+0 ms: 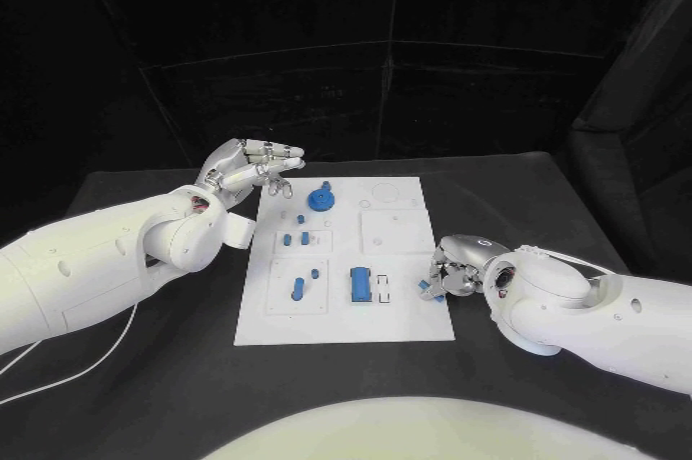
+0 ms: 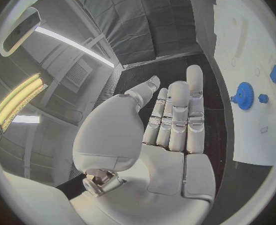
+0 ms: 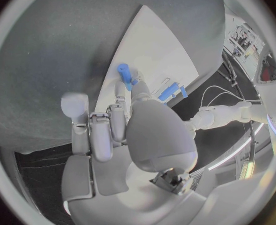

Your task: Assemble the parts on the task board

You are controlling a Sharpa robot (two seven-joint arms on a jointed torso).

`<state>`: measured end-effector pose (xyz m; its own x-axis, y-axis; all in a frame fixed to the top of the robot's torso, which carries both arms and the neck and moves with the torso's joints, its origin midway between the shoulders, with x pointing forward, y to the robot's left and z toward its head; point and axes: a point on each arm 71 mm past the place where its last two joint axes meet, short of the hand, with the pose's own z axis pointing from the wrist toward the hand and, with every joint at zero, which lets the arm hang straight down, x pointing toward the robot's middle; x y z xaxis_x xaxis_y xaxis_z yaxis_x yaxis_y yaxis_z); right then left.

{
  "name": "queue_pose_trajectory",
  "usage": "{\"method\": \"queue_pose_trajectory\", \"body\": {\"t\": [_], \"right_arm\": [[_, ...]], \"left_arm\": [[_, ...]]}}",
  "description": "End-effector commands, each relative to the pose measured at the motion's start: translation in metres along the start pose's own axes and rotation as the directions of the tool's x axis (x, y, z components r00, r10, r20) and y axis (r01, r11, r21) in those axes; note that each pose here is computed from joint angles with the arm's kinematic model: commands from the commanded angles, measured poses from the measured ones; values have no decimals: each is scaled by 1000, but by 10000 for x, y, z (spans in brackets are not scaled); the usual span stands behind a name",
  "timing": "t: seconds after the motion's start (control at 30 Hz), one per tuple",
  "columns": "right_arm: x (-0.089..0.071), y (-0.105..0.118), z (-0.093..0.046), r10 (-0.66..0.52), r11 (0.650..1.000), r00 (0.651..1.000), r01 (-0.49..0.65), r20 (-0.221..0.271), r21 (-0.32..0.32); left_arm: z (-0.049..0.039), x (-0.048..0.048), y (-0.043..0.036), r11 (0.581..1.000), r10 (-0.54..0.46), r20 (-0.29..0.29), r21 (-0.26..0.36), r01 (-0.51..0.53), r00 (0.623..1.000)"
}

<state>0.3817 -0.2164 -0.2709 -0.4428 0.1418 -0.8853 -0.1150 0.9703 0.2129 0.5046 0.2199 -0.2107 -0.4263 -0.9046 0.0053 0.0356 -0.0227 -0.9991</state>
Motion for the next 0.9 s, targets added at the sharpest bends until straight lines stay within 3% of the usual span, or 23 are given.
{"method": "queue_pose_trajectory", "body": {"t": [0.03,0.23,0.37,0.63,0.9], "right_arm": [[112,-30,-9,-84,996,995,85,-47,30],[79,-12,-47,-37,999,999,37,-5,30],[45,13,-96,58,998,998,-59,30,16],[-9,106,-174,275,962,958,-273,81,-35],[20,205,-147,406,914,912,-404,52,-43]], "left_arm": [[3,10,-11,1000,-8,-10,5,8,1000],[-1,6,-10,1000,-8,-10,4,8,1000],[-1,8,-8,1000,-8,-10,3,8,1000],[0,12,-7,1000,-9,-11,2,9,1000],[-2,14,-8,1000,-9,-12,2,9,1000]]}}
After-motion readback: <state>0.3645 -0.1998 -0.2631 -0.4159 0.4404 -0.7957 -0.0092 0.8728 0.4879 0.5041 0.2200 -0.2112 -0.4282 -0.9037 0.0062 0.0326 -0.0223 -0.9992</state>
